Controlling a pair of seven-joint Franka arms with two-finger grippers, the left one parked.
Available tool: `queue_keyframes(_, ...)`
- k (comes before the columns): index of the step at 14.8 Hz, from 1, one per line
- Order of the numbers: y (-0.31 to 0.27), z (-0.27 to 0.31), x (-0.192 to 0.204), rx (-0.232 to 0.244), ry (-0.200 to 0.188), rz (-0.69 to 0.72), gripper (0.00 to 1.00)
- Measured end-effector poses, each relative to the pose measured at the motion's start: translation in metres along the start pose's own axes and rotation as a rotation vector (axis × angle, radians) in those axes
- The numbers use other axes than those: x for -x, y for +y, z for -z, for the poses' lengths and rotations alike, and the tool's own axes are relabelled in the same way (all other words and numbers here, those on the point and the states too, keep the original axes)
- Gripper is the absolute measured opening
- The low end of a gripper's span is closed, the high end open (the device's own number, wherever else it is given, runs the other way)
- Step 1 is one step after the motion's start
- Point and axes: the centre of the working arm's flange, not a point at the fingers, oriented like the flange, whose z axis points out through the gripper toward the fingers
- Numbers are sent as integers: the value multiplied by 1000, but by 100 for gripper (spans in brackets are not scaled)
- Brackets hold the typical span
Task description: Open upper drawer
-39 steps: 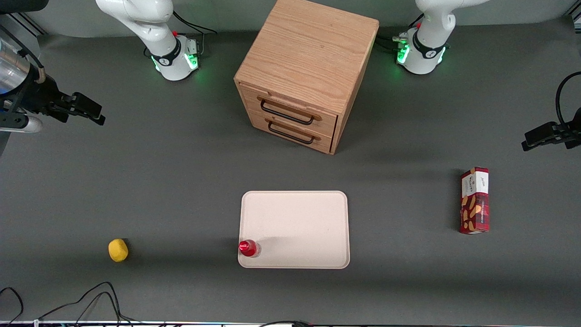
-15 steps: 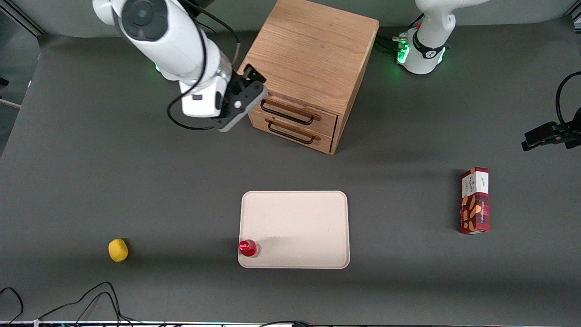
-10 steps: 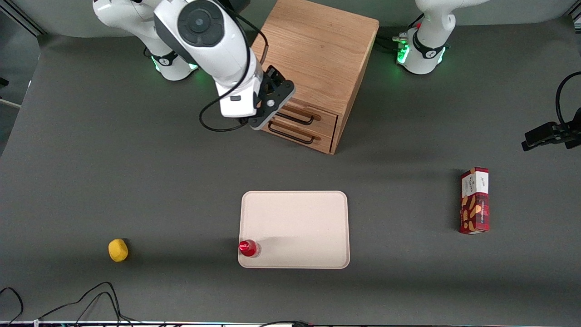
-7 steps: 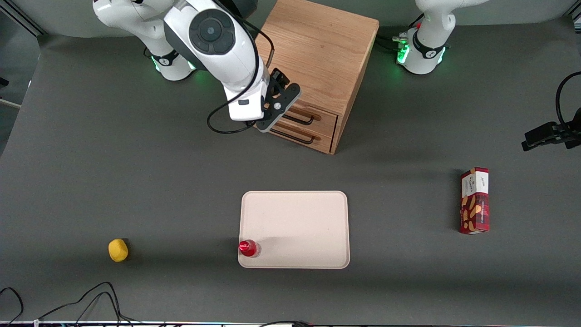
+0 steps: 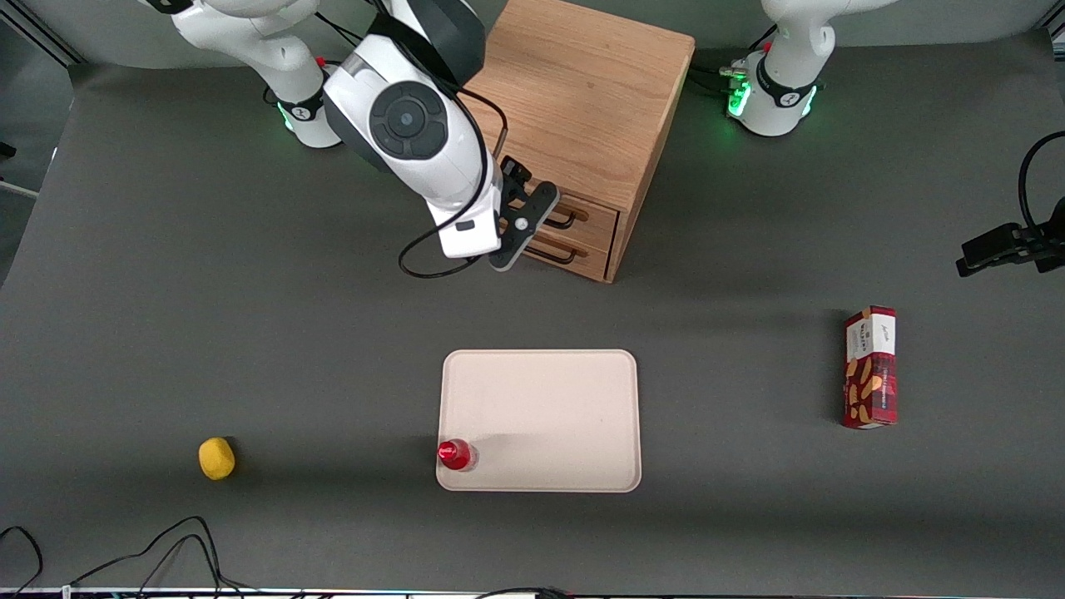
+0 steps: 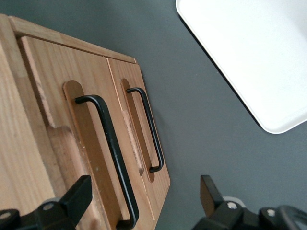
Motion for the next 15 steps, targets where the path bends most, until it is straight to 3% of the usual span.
queue_keyframes(5,-3,-34,-6,17,-25,40,100)
queue_keyframes(15,-3,-57,-7,37,3,96,100)
